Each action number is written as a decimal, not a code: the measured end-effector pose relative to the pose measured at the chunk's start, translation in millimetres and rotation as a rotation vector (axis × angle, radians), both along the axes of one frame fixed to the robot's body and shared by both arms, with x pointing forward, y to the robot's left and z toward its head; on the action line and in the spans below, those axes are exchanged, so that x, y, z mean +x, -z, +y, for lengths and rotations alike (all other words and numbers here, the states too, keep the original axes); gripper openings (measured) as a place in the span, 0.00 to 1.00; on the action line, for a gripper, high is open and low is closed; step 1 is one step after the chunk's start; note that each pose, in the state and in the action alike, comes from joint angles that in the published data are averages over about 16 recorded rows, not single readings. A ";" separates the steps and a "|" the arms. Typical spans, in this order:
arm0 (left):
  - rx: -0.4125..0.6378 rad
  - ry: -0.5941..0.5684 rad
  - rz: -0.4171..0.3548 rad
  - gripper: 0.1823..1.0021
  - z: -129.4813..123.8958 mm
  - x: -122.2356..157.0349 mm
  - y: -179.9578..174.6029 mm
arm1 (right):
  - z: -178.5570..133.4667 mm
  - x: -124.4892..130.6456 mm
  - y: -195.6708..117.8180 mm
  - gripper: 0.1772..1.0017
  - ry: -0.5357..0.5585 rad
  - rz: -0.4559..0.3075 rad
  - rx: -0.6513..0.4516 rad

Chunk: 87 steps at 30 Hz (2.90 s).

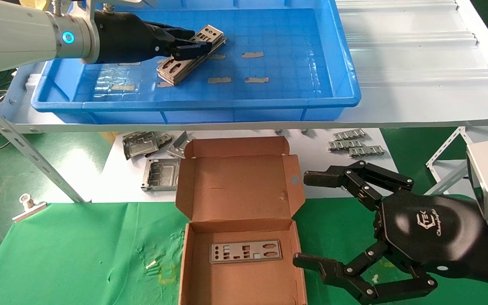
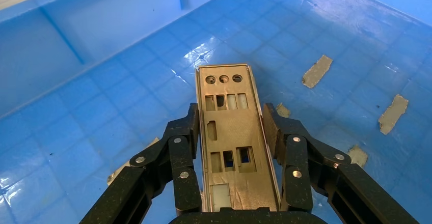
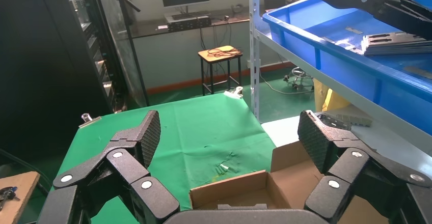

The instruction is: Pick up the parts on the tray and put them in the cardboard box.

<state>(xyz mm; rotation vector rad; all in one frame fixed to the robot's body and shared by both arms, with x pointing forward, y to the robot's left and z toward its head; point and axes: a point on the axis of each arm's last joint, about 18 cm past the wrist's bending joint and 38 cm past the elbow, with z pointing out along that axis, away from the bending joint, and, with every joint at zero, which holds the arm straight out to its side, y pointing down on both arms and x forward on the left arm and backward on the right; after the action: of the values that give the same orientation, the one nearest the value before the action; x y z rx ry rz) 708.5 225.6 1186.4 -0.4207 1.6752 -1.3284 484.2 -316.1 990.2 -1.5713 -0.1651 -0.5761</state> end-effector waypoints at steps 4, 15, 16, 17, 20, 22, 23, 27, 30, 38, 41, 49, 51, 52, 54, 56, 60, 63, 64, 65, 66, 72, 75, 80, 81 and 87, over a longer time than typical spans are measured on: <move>-0.002 -0.002 0.002 0.39 0.0 0.4 0.2 | 0.0 0.0 0.0 1.00 0.000 0.000 0.000; -0.006 -0.007 0.000 0.44 -0.2 1.3 -0.1 | 0.0 0.0 0.0 1.00 0.000 0.000 0.000; -0.007 -0.008 0.000 0.44 -0.2 1.4 -0.3 | 0.0 0.0 0.0 1.00 0.000 0.000 0.000; -0.007 -0.008 -0.001 0.43 -0.2 1.4 -0.5 | 0.0 0.0 0.0 1.00 0.000 0.000 0.000; -0.009 -0.009 -0.003 0.41 -0.1 1.4 -1.3 | 0.0 0.0 0.0 1.00 0.000 0.000 0.000; -0.010 -0.009 -0.005 0.40 -0.1 1.2 -2.1 | 0.0 0.0 0.0 1.00 0.000 0.000 0.000; -0.010 -0.009 -0.006 0.39 -0.1 1.0 -2.6 | 0.0 0.0 0.0 1.00 0.000 0.000 0.000; -0.011 -0.006 -0.010 0.36 -0.1 -0.2 -4.7 | 0.0 0.0 0.0 1.00 0.000 0.000 0.000; -0.010 -0.001 -0.012 0.34 -0.1 -1.7 -6.2 | 0.0 0.0 0.0 1.00 0.000 0.000 0.000; -0.010 0.021 -0.016 0.32 2.0 -7.6 -10.5 | 0.0 0.0 0.0 1.00 0.000 0.000 0.000; -0.011 0.031 -0.018 0.32 3.5 -10.5 -12.5 | 0.0 0.0 0.0 1.00 0.000 0.000 0.000; -0.008 0.087 -0.026 0.32 9.4 -23.8 -17.7 | 0.0 0.0 0.0 1.00 0.000 0.000 0.000; -0.003 0.113 -0.030 0.32 11.4 -29.1 -18.2 | 0.0 0.0 0.0 1.00 0.000 0.000 0.000; -0.001 0.128 -0.033 0.32 12.6 -32.2 -18.3 | 0.0 0.0 0.0 1.00 0.000 0.000 0.000; 0.007 0.162 -0.039 0.32 15.3 -39.0 -18.0 | 0.0 0.0 0.0 1.00 0.000 0.000 0.000; 0.019 0.200 -0.045 0.32 18.4 -46.4 -16.2 | 0.0 0.0 0.0 1.00 0.000 0.000 0.000; 0.054 0.286 -0.063 0.32 25.8 -62.2 -7.2 | 0.0 0.0 0.0 1.00 0.000 0.000 0.000; 0.084 0.355 -0.082 0.32 32.1 -73.9 3.7 | 0.0 0.0 0.0 1.00 0.000 0.000 0.000; 0.095 0.376 -0.090 0.32 34.2 -77.6 7.9 | 0.0 0.0 0.0 1.00 0.000 0.000 0.000; 0.106 0.397 -0.098 0.32 36.4 -81.1 12.6 | 0.0 0.0 0.0 1.00 0.000 0.000 0.000; 0.117 0.417 -0.107 0.32 38.7 -84.6 17.5 | 0.0 0.0 0.0 1.00 0.000 0.000 0.000; 0.218 0.515 -0.178 0.32 53.3 -105.2 57.9 | 0.0 0.0 0.0 1.00 0.000 0.000 0.000; 0.285 0.551 -0.208 0.32 56.7 -114.3 89.3 | 0.0 0.0 0.0 1.00 0.000 0.000 0.000; 0.371 0.600 -0.217 0.32 48.4 -126.3 149.4 | 0.0 0.0 0.0 1.00 0.000 0.000 0.000; 0.384 0.606 -0.213 0.32 45.1 -127.6 161.7 | 0.0 0.0 0.0 1.00 0.000 0.000 0.000; 0.434 0.607 -0.186 0.32 17.5 -121.6 231.6 | 0.0 0.0 0.0 1.00 0.000 0.000 0.000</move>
<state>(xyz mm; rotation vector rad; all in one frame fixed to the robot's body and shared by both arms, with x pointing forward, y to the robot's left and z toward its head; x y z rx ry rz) 586.9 243.1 954.8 0.4881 1.9388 -1.3085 484.2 -316.1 990.2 -1.5713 -0.1651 -0.5761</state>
